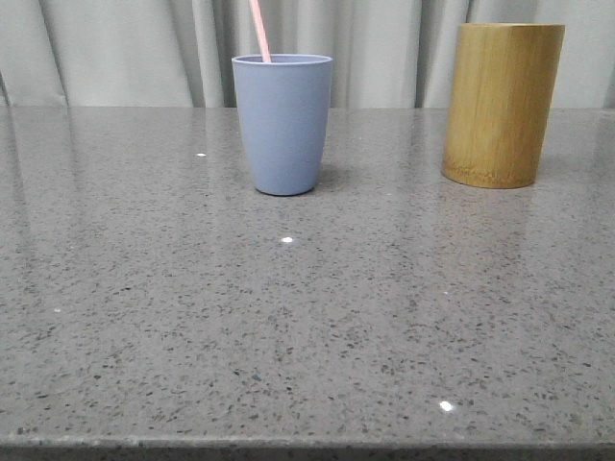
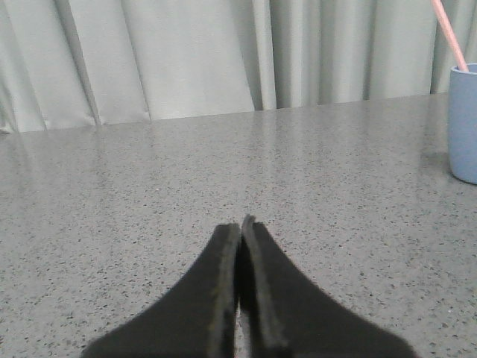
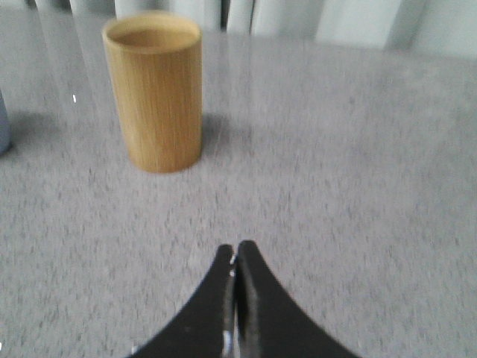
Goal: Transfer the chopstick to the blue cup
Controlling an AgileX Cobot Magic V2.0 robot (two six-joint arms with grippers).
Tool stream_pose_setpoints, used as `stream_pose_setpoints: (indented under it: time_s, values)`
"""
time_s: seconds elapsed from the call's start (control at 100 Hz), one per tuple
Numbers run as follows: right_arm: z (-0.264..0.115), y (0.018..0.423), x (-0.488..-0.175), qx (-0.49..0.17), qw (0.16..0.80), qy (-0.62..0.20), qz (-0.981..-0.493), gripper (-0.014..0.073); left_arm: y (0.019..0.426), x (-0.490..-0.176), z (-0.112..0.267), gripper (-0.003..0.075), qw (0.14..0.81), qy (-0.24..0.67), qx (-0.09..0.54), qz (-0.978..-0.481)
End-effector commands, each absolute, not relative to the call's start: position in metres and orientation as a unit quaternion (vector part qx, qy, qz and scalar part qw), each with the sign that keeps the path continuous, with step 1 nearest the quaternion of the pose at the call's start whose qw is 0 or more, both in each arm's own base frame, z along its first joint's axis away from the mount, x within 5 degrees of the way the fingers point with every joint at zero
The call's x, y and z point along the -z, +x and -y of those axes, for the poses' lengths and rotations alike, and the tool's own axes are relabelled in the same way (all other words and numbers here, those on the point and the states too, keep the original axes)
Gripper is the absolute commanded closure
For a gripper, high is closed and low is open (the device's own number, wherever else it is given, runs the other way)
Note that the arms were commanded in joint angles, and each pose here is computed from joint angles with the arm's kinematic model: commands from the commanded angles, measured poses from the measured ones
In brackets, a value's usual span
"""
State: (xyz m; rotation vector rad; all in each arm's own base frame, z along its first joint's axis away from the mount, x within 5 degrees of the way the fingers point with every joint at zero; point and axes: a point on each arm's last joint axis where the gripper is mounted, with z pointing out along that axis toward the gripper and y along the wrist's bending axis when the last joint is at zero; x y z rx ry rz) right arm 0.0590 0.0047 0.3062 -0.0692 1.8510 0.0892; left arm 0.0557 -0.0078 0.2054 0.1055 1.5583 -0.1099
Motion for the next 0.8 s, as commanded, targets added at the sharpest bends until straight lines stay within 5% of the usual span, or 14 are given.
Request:
stream_pose_setpoints:
  time_s: [0.0, 0.33, 0.79]
  values:
    - [-0.005, 0.057, -0.311, -0.039, 0.675, -0.035, -0.736, 0.0662, 0.053, -0.212, 0.007, 0.0739, 0.748, 0.043, 0.051, -0.661]
    - [-0.006, 0.046, -0.244, -0.056, 0.761, -0.04, -0.645, 0.0662, 0.053, -0.212, 0.007, 0.0739, 0.748, 0.043, 0.051, -0.661]
    - [-0.008, 0.054, -0.21, -0.056, 0.753, -0.043, -0.654, 0.0662, 0.053, -0.212, 0.007, 0.0739, 0.748, 0.043, 0.051, -0.661]
